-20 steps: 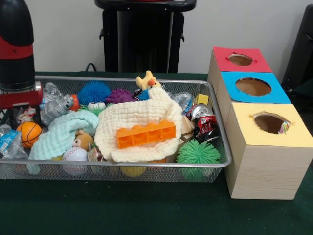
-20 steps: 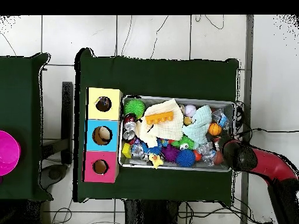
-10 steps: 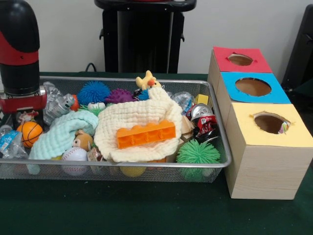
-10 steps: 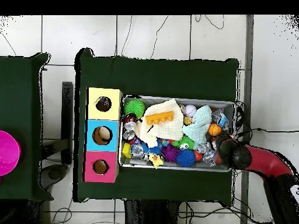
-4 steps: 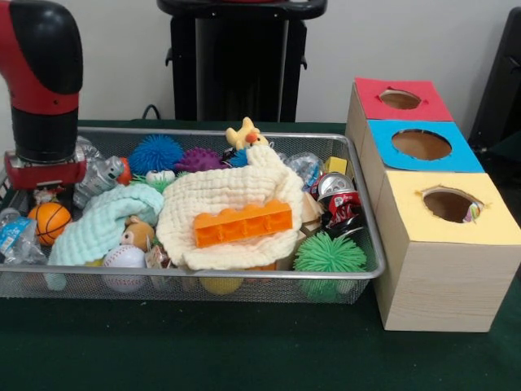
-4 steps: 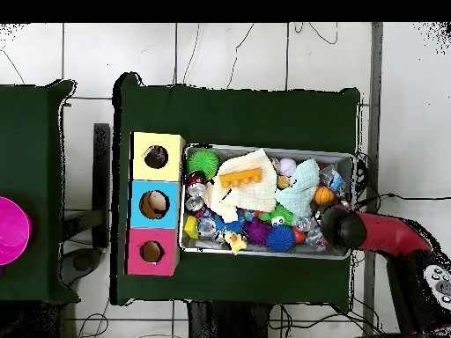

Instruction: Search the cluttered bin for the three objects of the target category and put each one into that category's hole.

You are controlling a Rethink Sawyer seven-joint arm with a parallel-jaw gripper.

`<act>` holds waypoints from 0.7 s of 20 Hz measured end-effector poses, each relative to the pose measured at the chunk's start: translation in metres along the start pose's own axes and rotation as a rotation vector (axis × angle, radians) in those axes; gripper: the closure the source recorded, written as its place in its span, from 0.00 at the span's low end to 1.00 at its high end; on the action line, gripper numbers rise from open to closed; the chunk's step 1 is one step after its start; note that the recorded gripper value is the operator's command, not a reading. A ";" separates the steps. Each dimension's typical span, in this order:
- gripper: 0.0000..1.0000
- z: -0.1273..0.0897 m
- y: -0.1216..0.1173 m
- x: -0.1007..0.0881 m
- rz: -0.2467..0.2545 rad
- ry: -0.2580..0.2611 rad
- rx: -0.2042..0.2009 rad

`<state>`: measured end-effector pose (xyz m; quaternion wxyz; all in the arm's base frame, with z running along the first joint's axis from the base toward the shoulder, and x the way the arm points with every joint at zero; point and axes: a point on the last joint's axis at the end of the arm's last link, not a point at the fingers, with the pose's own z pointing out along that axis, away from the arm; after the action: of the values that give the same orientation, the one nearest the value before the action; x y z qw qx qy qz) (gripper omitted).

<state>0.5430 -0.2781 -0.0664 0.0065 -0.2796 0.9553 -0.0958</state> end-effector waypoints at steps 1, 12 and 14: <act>1.00 0.000 0.003 -0.001 -0.011 0.007 0.002; 1.00 0.004 -0.011 0.005 -0.067 0.079 0.088; 1.00 0.006 -0.019 0.010 -0.057 0.079 0.102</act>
<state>0.5452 -0.2996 -0.0681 -0.0198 -0.3018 0.9404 -0.1553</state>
